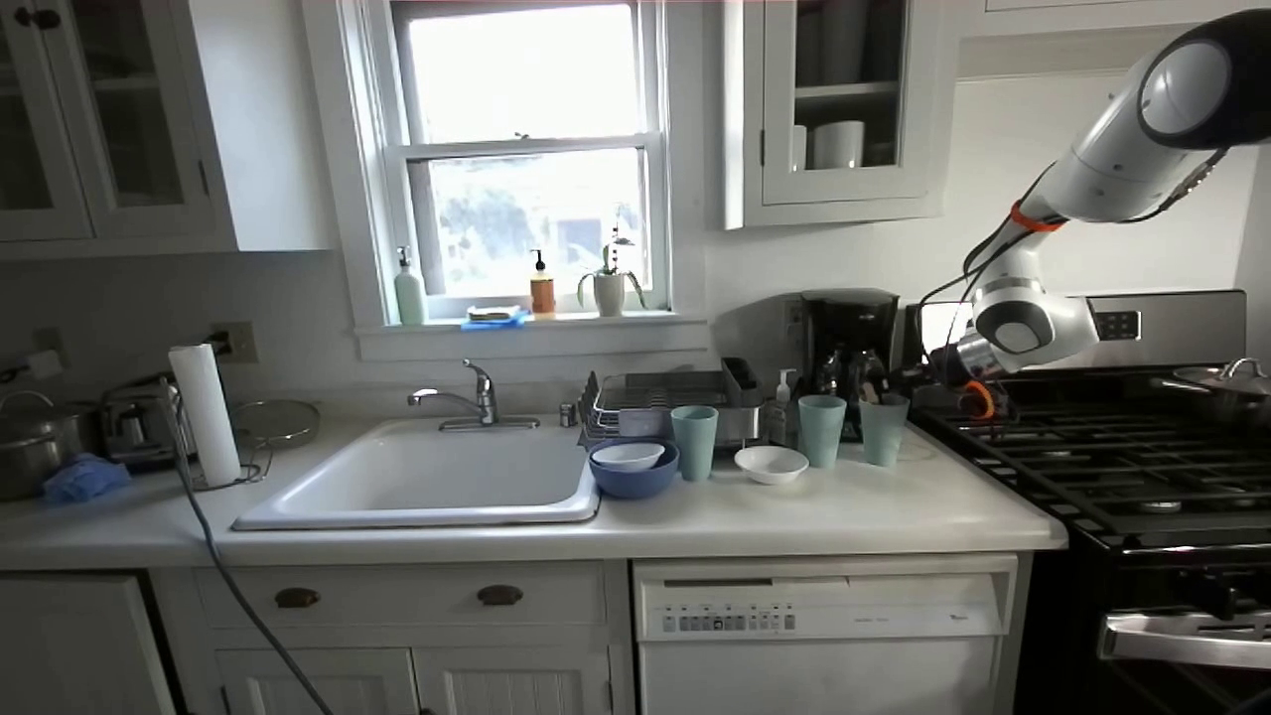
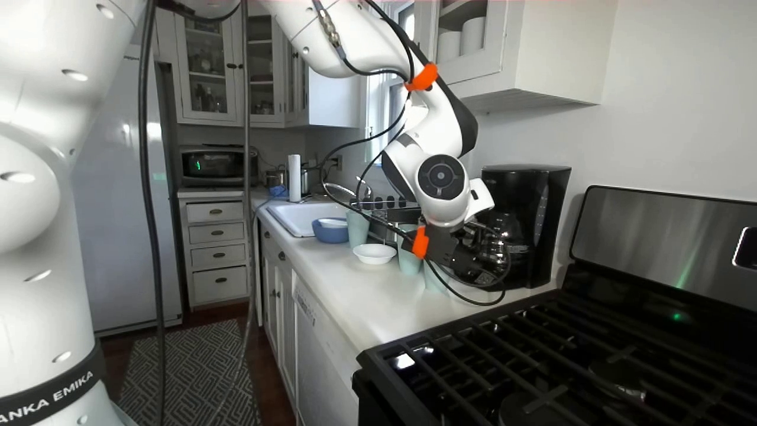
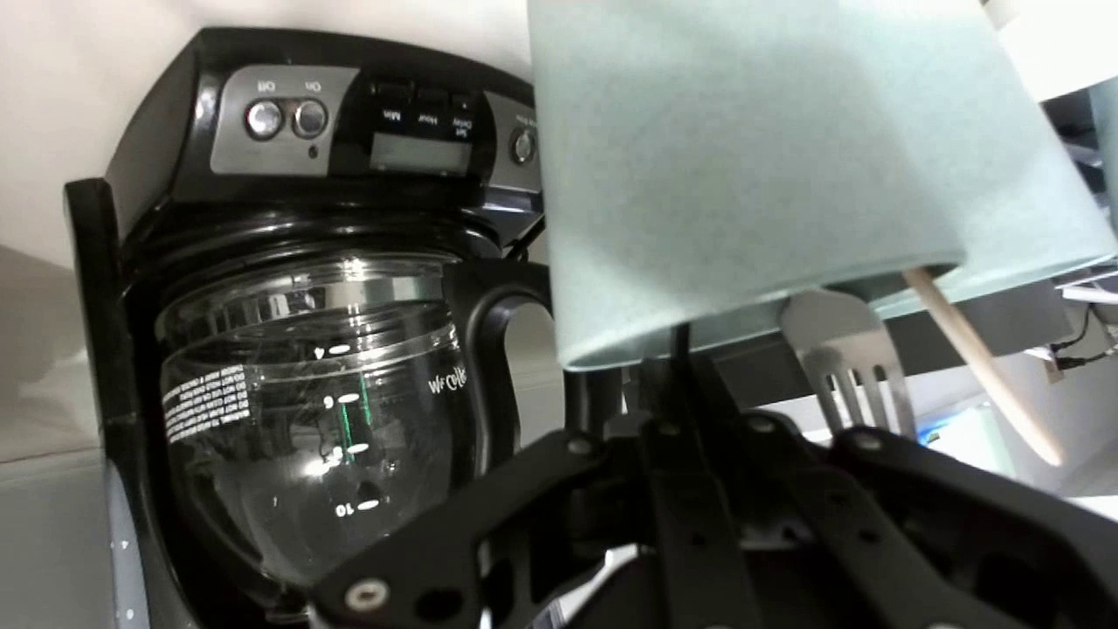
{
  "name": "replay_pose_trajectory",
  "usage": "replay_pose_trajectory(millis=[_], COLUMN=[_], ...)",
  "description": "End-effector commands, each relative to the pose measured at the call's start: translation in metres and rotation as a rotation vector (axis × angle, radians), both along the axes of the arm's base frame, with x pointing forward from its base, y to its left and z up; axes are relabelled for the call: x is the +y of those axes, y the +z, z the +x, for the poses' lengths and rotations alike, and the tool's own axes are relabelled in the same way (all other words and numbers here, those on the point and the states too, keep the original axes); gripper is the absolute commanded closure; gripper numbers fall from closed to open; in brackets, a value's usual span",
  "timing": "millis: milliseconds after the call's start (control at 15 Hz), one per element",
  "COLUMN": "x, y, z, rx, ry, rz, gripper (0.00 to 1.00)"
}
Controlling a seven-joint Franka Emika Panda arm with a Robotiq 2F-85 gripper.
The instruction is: Put the black measuring spoon in the cup on the right
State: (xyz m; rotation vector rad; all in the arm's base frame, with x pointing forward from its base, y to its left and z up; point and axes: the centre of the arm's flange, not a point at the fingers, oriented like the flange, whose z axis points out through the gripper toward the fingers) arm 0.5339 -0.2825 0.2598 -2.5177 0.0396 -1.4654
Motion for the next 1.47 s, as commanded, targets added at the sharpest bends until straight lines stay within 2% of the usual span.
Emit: replay_pose_trajectory(millis=[0,467,533,600,867,1067,1133,1267,1400], x=[0.0,-0.004,-0.003,-0.004,0.003,0.012,0.015,0.022,0.028], y=[-0.002,-0.011,-0.01,-0.007,0.003,0.011,0.014,0.02,0.026], z=[0.005,-0.013,-0.016,-0.02,-0.032,-0.037,-0.038,-0.041,-0.045], rx=[0.035,0.047,0.044,0.037,0.017,0.008,0.006,-0.005,-0.014], ry=[0.0,-0.001,0.002,0.007,0.02,0.041,0.042,0.059,0.063], rz=[-0.007,-0.01,-0.017,-0.018,-0.051,-0.078,-0.084,-0.099,-0.11], gripper=[0.99,0.99,0.86,0.68,0.46,0.51,0.61,0.71,0.77])
